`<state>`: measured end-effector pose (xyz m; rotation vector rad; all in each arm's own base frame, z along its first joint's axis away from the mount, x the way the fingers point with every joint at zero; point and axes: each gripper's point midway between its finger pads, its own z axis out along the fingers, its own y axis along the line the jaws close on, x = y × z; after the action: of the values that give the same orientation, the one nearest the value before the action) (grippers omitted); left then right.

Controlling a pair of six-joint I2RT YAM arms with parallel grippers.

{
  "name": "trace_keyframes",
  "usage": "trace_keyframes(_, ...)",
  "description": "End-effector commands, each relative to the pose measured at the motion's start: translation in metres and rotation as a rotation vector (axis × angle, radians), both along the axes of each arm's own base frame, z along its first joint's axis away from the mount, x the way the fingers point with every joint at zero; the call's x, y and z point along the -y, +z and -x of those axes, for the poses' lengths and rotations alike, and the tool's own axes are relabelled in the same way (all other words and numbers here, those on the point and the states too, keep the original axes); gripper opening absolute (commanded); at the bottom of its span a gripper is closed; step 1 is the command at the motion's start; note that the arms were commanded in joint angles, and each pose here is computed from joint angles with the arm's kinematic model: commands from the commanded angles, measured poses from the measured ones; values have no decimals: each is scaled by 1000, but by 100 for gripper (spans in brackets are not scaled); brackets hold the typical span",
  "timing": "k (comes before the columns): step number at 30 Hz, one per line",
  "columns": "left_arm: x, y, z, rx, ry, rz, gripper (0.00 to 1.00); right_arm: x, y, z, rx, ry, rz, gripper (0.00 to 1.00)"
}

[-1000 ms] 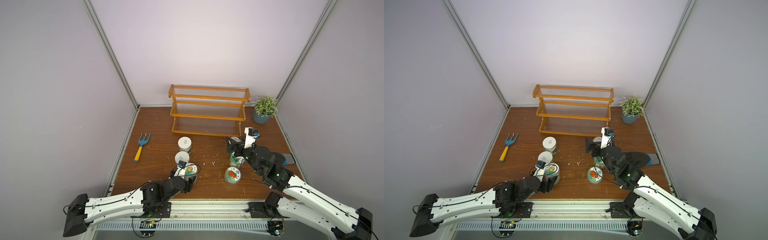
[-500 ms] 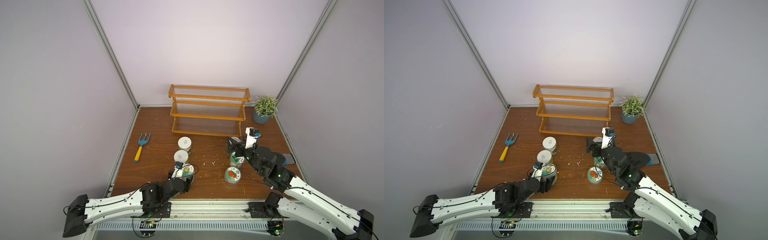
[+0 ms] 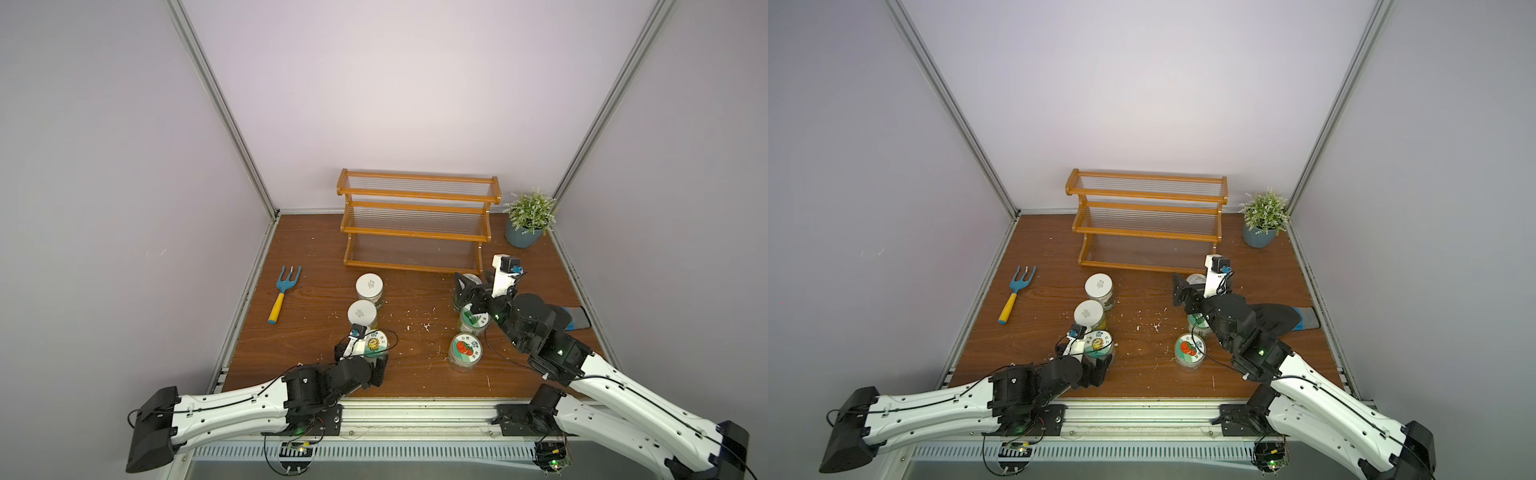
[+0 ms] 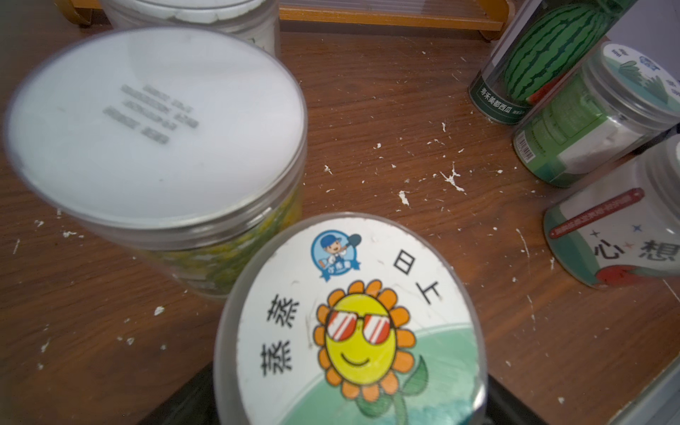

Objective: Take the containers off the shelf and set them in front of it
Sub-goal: Place the container at the center of the board.

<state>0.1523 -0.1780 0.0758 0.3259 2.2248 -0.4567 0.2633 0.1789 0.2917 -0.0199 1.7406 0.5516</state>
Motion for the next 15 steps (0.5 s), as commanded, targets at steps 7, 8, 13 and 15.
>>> trace_keyframes(7,14,42,8,47,-59,20,99,6,11,2,19,-18,-18,99)
trace_keyframes(8,16,47,8,58,-66,17,99,6,11,2,18,-21,-18,99)
trace_keyframes(13,28,87,5,147,-83,19,99,8,3,0,1,-33,2,99)
trace_keyframes(15,31,105,1,190,-79,11,99,9,-3,-1,-5,-43,18,99)
